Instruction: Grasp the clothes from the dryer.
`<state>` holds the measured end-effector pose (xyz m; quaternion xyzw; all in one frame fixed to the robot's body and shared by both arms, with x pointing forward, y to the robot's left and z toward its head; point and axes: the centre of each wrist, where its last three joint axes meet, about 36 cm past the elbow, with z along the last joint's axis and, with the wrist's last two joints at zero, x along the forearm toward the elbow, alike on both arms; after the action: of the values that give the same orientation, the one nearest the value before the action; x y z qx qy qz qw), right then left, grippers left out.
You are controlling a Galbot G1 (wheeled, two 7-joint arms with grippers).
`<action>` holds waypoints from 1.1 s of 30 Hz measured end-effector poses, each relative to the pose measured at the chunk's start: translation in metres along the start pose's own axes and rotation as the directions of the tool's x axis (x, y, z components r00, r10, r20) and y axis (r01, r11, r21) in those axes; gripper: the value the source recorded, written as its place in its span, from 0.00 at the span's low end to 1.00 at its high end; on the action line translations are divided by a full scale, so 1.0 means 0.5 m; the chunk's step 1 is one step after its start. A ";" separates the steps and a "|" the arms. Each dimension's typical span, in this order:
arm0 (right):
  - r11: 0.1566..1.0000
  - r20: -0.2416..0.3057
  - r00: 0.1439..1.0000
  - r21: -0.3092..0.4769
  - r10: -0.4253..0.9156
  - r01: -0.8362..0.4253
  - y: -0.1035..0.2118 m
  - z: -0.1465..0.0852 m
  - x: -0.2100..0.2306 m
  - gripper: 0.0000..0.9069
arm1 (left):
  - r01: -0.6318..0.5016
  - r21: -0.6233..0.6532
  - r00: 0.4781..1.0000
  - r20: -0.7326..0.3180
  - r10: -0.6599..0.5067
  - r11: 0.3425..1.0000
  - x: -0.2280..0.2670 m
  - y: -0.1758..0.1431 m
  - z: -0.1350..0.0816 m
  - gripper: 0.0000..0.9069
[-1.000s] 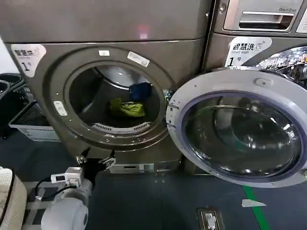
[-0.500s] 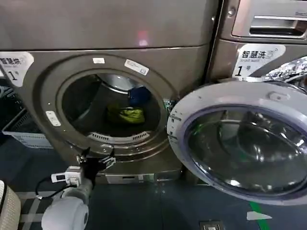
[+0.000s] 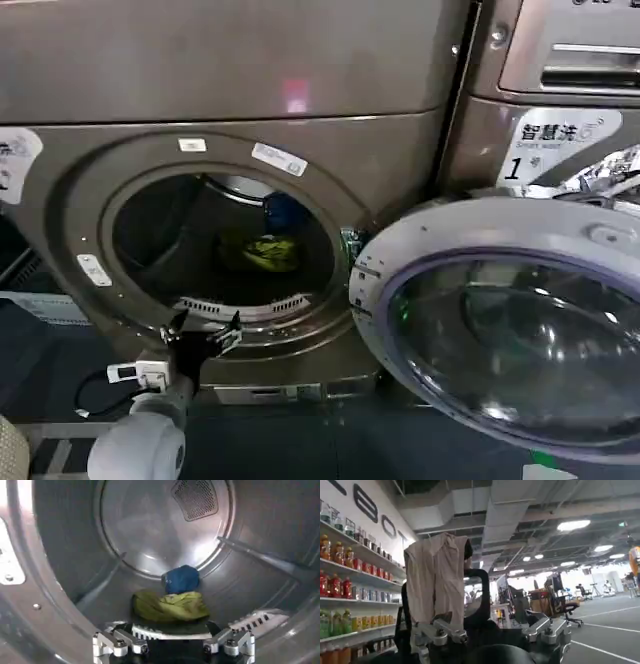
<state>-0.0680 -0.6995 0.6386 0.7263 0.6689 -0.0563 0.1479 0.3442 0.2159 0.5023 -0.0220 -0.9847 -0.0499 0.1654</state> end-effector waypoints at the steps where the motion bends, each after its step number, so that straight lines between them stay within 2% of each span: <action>1: 1.000 0.000 1.000 0.000 0.000 0.000 0.000 0.000 0.000 1.00 | 0.000 0.000 1.000 0.000 0.000 1.000 0.000 0.000 0.000 1.00; 23: 1.000 0.024 1.000 0.025 0.004 -0.005 -0.001 0.009 0.000 1.00 | 0.007 -0.007 1.000 -0.001 -0.007 1.000 -0.017 -0.009 -0.001 1.00; 33: 0.999 0.044 0.999 0.033 -0.009 0.008 0.001 0.005 -0.004 1.00 | 0.026 -0.030 0.999 -0.023 -0.027 0.999 -0.103 -0.017 0.000 1.00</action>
<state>-0.0673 -0.7019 0.6370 0.7243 0.6677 -0.0837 0.1503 0.3923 0.2060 0.4846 -0.0109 -0.9821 -0.0670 0.1758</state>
